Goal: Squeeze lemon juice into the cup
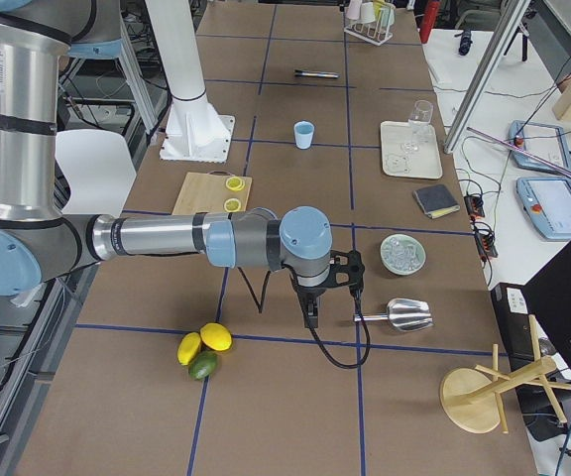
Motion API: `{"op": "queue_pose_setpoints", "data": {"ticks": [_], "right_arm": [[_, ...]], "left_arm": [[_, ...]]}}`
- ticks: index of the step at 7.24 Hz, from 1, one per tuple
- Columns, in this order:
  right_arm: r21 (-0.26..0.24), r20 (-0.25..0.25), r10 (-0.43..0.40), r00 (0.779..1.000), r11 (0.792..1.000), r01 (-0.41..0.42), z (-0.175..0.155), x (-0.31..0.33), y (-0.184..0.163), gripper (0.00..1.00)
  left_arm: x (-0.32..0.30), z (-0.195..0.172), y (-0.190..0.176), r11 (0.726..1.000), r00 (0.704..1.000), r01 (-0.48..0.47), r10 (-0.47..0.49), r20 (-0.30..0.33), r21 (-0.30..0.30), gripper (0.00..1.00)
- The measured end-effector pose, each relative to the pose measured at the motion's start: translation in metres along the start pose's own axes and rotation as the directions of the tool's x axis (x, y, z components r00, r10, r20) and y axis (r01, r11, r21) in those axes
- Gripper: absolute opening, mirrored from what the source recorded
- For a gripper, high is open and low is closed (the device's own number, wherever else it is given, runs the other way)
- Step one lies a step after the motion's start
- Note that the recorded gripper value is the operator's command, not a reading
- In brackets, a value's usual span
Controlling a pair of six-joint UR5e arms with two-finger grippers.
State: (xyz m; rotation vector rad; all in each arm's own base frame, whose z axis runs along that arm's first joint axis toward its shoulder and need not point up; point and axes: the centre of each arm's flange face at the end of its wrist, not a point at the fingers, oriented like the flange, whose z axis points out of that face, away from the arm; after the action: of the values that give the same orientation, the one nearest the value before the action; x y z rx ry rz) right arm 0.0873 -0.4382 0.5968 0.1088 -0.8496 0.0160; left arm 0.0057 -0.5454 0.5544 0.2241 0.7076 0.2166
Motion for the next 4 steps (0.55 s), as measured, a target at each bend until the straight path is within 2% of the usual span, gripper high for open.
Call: {"op": "queue_pose_setpoints", "data": {"ticks": [2, 4], "right_arm": [[0.004, 0.000, -0.005, 1.000, 1.000, 0.005, -0.001, -0.002, -0.002, 1.00], [0.003, 0.001, -0.009, 1.000, 1.000, 0.009, -0.001, -0.003, -0.003, 1.00]], "left_arm": [[-0.039, -0.012, 0.027, 0.999, 0.999, 0.049, -0.049, 0.001, 0.003, 1.00], [-0.060, 0.004, 0.038, 0.996, 0.996, 0.088, -0.088, 0.001, -0.029, 1.00]]}}
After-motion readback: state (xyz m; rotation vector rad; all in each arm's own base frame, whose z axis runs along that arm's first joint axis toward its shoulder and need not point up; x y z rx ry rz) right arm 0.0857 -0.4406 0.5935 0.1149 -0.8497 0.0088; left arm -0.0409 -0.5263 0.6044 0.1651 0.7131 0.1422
